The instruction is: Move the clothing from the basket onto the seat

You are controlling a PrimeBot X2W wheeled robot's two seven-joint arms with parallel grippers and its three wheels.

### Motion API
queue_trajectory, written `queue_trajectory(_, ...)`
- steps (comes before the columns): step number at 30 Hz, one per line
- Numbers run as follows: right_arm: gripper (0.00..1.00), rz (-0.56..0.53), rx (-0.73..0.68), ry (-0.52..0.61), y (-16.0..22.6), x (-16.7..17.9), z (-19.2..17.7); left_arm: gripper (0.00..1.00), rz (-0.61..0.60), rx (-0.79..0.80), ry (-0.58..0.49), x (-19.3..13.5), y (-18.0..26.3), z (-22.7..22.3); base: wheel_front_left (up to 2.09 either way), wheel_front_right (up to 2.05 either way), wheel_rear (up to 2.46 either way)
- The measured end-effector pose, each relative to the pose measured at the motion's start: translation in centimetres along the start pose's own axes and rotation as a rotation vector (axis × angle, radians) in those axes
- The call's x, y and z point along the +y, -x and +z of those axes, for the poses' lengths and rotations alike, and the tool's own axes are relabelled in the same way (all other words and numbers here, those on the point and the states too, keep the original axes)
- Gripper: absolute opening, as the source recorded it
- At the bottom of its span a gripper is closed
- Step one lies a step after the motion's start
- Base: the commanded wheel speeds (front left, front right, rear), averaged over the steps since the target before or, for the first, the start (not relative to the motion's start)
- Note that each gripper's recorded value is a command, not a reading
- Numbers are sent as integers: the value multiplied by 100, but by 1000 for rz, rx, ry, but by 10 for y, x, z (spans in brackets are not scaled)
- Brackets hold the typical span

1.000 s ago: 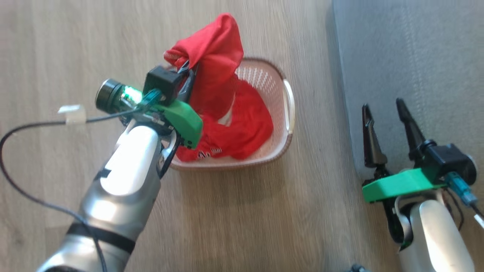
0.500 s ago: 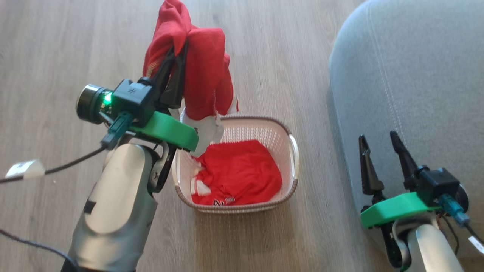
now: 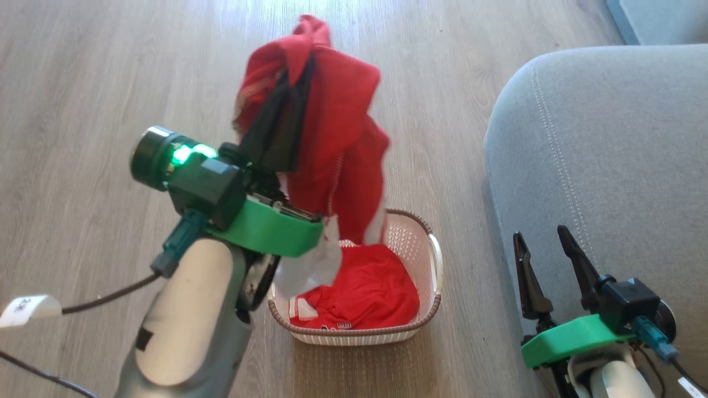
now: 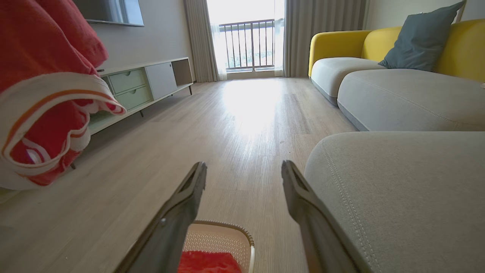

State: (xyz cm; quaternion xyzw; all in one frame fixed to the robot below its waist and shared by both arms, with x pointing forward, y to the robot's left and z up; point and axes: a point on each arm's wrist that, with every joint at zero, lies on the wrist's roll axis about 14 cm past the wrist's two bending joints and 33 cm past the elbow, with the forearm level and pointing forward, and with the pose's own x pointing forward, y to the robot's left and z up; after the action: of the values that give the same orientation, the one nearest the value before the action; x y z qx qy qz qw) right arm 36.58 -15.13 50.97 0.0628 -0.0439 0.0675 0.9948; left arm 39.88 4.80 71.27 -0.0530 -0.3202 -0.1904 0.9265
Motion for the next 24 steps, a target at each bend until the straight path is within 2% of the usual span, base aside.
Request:
queue_trajectory(9, 100, 5, -5, 0, 4, 3, 2, 0, -102, -52, 62, -42, 2, 22, 0, 0, 0)
queue_trajectory(24, 100, 0, -46, -2, 4, 1, 15, 0, -105, -45, 91, -53, 6, 23, 0, 0, 0)
